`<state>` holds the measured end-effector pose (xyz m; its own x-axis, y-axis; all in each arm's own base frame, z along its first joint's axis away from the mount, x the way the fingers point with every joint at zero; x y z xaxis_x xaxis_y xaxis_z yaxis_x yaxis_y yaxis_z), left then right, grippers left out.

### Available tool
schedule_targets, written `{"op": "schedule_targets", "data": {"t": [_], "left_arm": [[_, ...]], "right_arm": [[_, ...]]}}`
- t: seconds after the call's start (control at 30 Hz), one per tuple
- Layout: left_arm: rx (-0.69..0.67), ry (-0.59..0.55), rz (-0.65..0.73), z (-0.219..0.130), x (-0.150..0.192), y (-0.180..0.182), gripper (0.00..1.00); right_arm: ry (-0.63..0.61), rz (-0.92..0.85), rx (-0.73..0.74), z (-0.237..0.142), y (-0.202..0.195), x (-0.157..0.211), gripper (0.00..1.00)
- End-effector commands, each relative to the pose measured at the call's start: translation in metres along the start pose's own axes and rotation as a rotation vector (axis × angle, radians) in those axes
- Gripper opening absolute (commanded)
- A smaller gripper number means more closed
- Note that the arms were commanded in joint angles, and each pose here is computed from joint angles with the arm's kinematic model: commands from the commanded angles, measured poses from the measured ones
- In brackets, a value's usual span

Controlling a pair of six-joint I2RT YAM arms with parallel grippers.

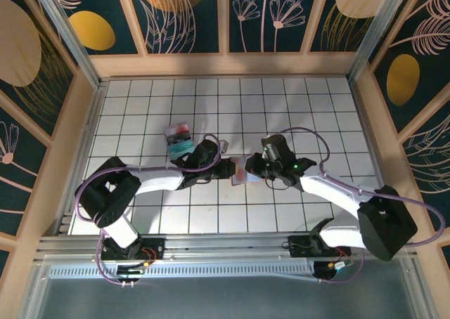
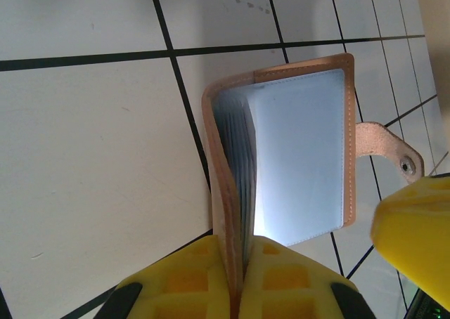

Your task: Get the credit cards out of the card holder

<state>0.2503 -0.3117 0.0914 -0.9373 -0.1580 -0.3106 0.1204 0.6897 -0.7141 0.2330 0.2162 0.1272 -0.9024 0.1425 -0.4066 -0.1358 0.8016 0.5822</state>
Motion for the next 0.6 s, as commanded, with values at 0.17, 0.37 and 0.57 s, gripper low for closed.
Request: {"op": "schedule_targets", "data": {"t": [0.17,0.37,0.57], "left_arm": [[-0.063,0.006,0.006,0.003,-0.002,0.007,0.0],[-0.091,0.012,0.018,0.005,-0.001,0.011,0.0],[-0.112,0.008,0.027,0.007,-0.003,0.013,0.13]], "right_arm": [[-0.035,0.067,0.04,0.001,-0.037,-0.003,0.08],[-0.095,0.104,0.018,-0.011,-0.06,-0.012,0.08],[-0.112,0.118,0.025,-0.011,-0.075,-0.015,0.08]]}}
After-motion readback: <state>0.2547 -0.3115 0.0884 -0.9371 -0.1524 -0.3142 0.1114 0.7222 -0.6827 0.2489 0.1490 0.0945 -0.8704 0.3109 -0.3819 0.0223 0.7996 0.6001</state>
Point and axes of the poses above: each hand's point on the last joint's axis, 136 mm out from that joint toward the fingers, its own z axis out along the fingers, its own y axis along the line the jaws close on, x = y × z, the point moved 4 cm from there along -z, back along the fingers, and after that the axes turned 9 degrees about -z, right-handed, at the moved point
